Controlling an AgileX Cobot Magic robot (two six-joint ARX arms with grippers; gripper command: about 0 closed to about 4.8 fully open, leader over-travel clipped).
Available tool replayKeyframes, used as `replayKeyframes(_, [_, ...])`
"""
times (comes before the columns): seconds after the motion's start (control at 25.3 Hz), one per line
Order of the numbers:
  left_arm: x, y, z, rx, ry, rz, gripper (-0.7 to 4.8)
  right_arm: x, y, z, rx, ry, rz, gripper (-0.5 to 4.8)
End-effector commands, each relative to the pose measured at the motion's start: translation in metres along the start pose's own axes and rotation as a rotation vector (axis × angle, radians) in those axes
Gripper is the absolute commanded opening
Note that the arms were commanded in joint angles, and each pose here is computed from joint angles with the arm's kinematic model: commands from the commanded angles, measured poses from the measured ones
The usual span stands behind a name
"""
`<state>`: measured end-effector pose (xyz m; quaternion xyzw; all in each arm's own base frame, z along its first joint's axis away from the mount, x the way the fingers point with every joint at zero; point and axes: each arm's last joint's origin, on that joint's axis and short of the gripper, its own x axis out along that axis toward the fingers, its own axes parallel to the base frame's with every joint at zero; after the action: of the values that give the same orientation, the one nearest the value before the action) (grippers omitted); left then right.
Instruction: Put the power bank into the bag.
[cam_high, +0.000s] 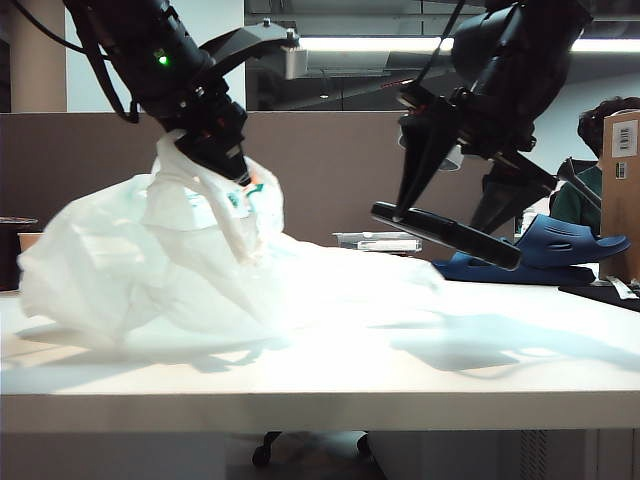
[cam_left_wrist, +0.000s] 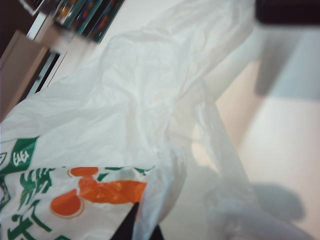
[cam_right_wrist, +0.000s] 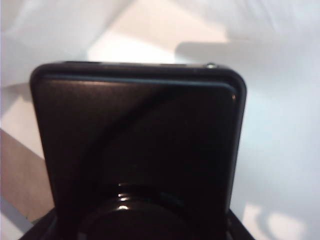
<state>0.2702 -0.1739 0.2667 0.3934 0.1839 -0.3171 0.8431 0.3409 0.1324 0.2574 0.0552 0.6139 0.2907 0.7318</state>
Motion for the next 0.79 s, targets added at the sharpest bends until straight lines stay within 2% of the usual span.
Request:
replayKeyframes(0.04, [-0.003, 0.003, 0.008, -0.054, -0.103, -0.028, -0.06, 0.000, 0.015, 0.001, -0.057, -0.014, 0.026, 2.01])
replayKeyframes(0.16, [-0.003, 0.004, 0.011, -0.106, -0.138, -0.035, -0.06, 0.005, 0.024, 0.001, -0.086, -0.012, 0.042, 2.01])
replayKeyframes(0.28, [-0.003, 0.004, 0.012, -0.127, -0.170, -0.061, -0.06, 0.008, 0.032, 0.001, -0.111, -0.014, 0.084, 2.01])
replayKeyframes(0.47, [-0.005, 0.002, 0.018, -0.119, -0.276, -0.164, -0.06, 0.011, 0.040, 0.005, -0.140, -0.051, 0.111, 2.01])
replayKeyframes(0.79, [-0.006, -0.001, 0.020, -0.109, -0.336, -0.246, -0.06, 0.011, 0.042, 0.012, -0.177, -0.117, 0.122, 2.01])
